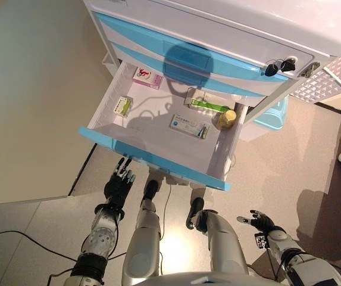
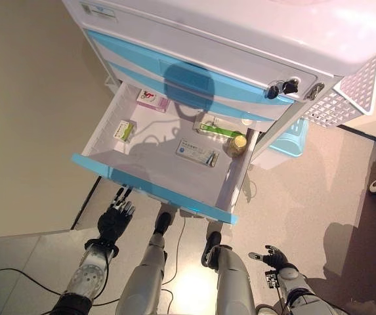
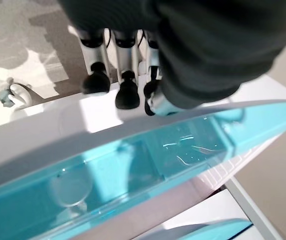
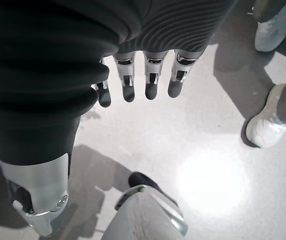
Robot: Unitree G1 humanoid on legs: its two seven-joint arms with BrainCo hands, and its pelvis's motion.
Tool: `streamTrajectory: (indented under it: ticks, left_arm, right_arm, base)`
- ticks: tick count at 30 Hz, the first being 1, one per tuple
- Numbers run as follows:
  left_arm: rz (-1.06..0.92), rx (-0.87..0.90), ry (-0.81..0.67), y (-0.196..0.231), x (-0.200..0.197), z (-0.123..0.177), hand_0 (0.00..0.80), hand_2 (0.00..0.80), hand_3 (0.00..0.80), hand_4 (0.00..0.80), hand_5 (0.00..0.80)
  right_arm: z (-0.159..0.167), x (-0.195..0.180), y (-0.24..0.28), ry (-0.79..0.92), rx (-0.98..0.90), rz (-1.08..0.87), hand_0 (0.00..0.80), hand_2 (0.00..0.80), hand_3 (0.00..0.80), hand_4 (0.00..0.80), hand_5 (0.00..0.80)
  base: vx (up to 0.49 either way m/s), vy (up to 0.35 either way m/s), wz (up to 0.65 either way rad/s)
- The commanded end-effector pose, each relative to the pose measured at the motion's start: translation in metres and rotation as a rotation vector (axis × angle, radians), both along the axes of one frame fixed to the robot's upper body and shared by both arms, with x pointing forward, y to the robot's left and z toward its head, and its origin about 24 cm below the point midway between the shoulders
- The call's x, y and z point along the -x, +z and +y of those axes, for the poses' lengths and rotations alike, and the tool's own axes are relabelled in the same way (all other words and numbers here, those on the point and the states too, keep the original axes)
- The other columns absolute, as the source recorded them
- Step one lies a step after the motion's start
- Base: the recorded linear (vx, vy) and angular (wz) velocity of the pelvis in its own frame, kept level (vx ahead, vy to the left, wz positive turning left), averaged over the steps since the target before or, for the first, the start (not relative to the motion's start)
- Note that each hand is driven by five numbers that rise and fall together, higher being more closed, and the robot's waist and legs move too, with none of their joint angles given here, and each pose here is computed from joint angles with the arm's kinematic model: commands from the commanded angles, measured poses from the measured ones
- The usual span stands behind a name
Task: Open the drawer and pick up the medicine
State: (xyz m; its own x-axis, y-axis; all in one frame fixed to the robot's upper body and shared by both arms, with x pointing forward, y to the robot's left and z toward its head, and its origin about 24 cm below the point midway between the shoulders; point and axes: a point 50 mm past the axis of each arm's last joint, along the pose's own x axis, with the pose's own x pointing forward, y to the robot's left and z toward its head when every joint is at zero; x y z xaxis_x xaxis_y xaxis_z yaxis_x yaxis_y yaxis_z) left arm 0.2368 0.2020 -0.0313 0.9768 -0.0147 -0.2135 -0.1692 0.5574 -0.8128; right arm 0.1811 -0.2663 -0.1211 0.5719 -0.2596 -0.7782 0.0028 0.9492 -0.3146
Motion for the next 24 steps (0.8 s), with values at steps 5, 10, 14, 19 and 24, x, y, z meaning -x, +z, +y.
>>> streamTrajectory:
  ticks: [5,10,14,19,24]
  left_arm:
    - [-0.031,-0.087,-0.011,0.005,0.002,0.009,0.000,0.000,0.000,0.000,0.000]
    - [-0.045,-0.099,-0.030,0.008,-0.001,0.006,0.000,0.000,0.000,0.000,0.000]
    - [0.005,-0.150,0.042,0.001,0.002,0.019,0.000,0.000,0.000,0.000,0.000]
    - [0.143,-0.256,0.199,-0.016,0.016,0.053,0.000,0.000,0.000,0.000,0.000]
    - [0.332,-0.425,0.266,-0.036,0.034,0.078,0.000,0.000,0.000,0.000,0.000]
  right_arm:
    - [-0.024,0.014,0.002,-0.020,0.067,0.044,0.000,0.000,0.000,0.000,0.000]
    - [-0.025,0.016,0.002,-0.023,0.069,0.050,0.000,0.000,0.000,0.000,0.000]
    - [-0.026,0.021,0.000,-0.048,0.062,0.056,0.000,0.000,0.000,0.000,0.000]
    - [-0.029,0.022,0.001,-0.086,0.055,0.041,0.000,0.000,0.000,0.000,0.000]
    - [-0.038,0.027,0.003,-0.145,0.069,0.033,0.000,0.000,0.000,0.000,0.000]
  base:
    - [0.000,0.000,0.00]
    - [0.006,0.002,0.00]
    - [0.060,0.015,-0.01]
    - [0.087,0.027,-0.06]
    - [0.101,0.055,-0.27]
